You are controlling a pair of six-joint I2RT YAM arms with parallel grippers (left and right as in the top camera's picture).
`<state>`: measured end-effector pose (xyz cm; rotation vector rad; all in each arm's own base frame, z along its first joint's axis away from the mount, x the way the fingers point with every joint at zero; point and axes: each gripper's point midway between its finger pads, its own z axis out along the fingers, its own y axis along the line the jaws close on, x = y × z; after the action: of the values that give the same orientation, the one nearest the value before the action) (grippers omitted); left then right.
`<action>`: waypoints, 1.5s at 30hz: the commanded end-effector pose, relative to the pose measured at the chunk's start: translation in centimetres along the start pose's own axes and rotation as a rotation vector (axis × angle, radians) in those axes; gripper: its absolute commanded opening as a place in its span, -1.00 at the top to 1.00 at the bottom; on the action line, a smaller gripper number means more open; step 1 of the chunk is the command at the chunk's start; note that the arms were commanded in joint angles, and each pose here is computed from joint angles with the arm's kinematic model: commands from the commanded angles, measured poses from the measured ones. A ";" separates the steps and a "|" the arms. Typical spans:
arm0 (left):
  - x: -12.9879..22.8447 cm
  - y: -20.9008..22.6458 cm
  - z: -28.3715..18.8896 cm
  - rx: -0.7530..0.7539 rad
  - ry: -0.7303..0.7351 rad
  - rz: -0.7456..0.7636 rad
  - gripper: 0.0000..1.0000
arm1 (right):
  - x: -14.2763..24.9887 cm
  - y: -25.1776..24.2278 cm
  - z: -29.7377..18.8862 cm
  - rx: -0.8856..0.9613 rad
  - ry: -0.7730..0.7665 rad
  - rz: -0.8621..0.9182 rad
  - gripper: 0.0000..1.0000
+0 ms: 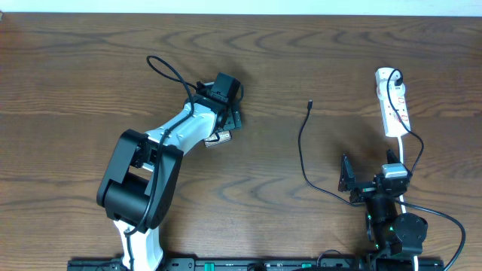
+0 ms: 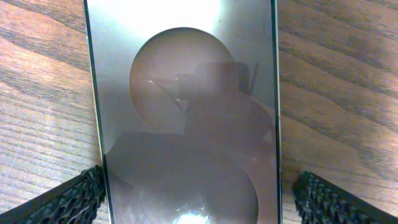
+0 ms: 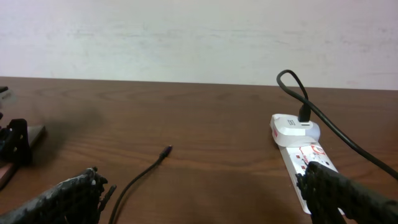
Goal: Plug charger to phone and switch on socket
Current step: 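Lift the phone box with the left gripper and tilt it upright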
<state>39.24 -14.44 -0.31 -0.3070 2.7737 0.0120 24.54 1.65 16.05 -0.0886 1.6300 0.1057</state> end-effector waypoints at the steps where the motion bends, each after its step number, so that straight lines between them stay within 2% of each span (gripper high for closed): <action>1: 4.0 0.7 2.3 -0.015 0.133 -0.001 -0.95 | 0.1 0.1 0.0 -0.006 0.002 0.002 -0.99; 3: 4.0 0.7 2.3 -0.015 0.133 -0.001 -0.91 | 0.1 0.1 0.0 -0.006 0.002 0.002 -0.99; 4: 4.0 0.7 2.3 -0.015 0.133 -0.001 -0.74 | 0.1 0.1 0.0 -0.006 0.002 0.002 -0.99; 9: 4.0 0.7 2.3 -0.015 0.133 -0.001 -0.68 | 0.1 0.1 0.0 -0.006 0.002 0.002 -0.98; 13: 4.2 0.7 2.3 -0.013 0.139 -0.002 -0.55 | 0.1 0.1 0.0 -0.006 0.002 0.002 -0.99; 21: 5.8 -0.7 1.9 0.074 0.228 -0.007 -0.53 | 0.1 0.1 0.0 -0.006 0.002 0.002 -0.99; 27: 8.1 -2.1 1.0 0.165 0.357 -0.021 -0.39 | 0.1 0.1 0.0 -0.006 0.002 0.002 -0.99; 34: 11.0 -1.3 0.1 0.083 0.462 -0.093 -0.35 | 0.1 0.1 0.0 -0.006 0.002 0.002 -0.99; 45: 14.5 -2.8 -1.2 0.033 0.514 -0.060 -0.36 | 0.1 0.1 0.0 -0.006 0.002 0.002 -0.99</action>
<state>30.68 -19.78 -0.26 -0.3520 3.0847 -0.1467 24.54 1.65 16.03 -0.0886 1.6304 0.1057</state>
